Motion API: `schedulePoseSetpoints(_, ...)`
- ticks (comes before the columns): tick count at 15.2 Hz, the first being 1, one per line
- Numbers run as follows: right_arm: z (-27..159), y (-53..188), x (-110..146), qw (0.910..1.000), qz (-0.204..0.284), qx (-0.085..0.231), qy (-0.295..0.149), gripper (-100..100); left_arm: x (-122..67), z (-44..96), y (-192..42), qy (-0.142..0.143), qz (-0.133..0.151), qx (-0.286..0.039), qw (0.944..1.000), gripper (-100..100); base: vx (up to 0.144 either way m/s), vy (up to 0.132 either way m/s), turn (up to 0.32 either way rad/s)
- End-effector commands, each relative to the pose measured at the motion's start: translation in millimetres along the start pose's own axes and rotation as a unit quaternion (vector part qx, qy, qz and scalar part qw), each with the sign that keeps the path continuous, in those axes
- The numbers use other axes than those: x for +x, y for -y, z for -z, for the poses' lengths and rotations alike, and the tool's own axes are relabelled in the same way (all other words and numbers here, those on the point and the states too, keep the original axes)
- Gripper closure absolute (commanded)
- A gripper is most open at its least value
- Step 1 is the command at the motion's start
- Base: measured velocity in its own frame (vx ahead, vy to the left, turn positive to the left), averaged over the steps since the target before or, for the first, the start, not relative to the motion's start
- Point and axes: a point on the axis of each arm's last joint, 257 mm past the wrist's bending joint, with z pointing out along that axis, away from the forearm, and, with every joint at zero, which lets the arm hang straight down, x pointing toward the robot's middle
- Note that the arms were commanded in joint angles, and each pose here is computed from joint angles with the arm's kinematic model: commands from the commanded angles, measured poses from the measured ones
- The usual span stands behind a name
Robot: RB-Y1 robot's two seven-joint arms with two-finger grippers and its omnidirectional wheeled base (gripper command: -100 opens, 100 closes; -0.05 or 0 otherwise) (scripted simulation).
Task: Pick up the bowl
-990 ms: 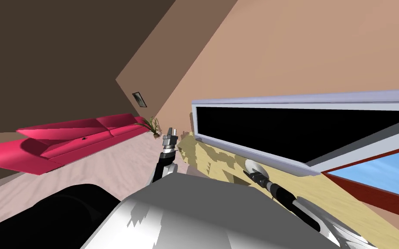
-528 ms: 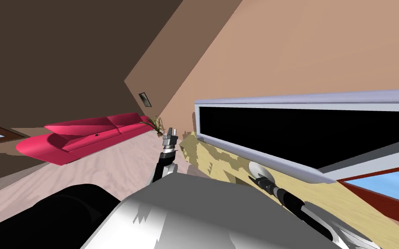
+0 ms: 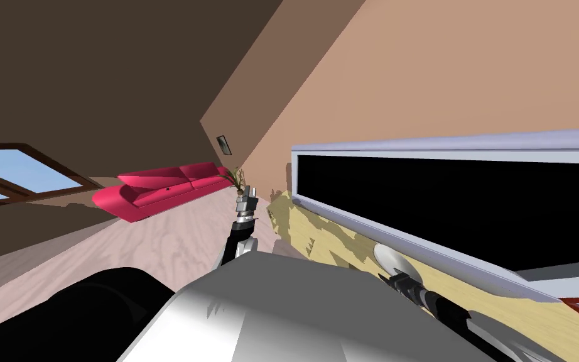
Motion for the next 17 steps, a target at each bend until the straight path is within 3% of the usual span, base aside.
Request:
schedulePoseSetpoints(1,6.4,9.7,21.2,0.9996,0.012,0.007,-0.026,-100,0.0,0.0,0.0,0.000,0.000,0.000,1.0000,0,-0.002,0.038,0.175)
schedulePoseSetpoints(8,34.9,37.6,88.2,0.9919,0.057,0.022,-0.111,-100,0.0,0.0,0.0,0.000,0.000,0.000,1.0000,0,0.012,0.054,0.169)
schedulePoseSetpoints(9,46.6,46.2,109.2,0.9875,0.070,0.026,-0.139,-100,0.0,0.0,0.0,0.000,0.000,0.000,1.0000,0,0.029,0.076,0.178)
schedulePoseSetpoints(11,46.9,46.5,109.7,0.9874,0.070,0.026,-0.139,-100,0.0,0.0,0.0,0.000,0.000,0.000,1.0000,0,0.021,0.046,0.091)
schedulePoseSetpoints(12,58.0,53.3,127.7,0.9828,0.081,0.029,-0.164,-100,0.0,0.0,0.0,0.000,0.000,0.000,1.0000,0,0.009,0.035,0.160)
schedulePoseSetpoints(13,58.0,53.3,127.7,0.9828,0.081,0.029,-0.164,-100,0.0,0.0,0.0,0.000,0.000,0.000,1.0000,0,0.014,0.034,0.127)
schedulePoseSetpoints(17,88.5,68.5,170.2,0.9682,0.109,0.032,-0.223,-100,0.0,0.0,0.0,0.000,0.000,0.000,1.0000,0,0.030,0.059,0.169)
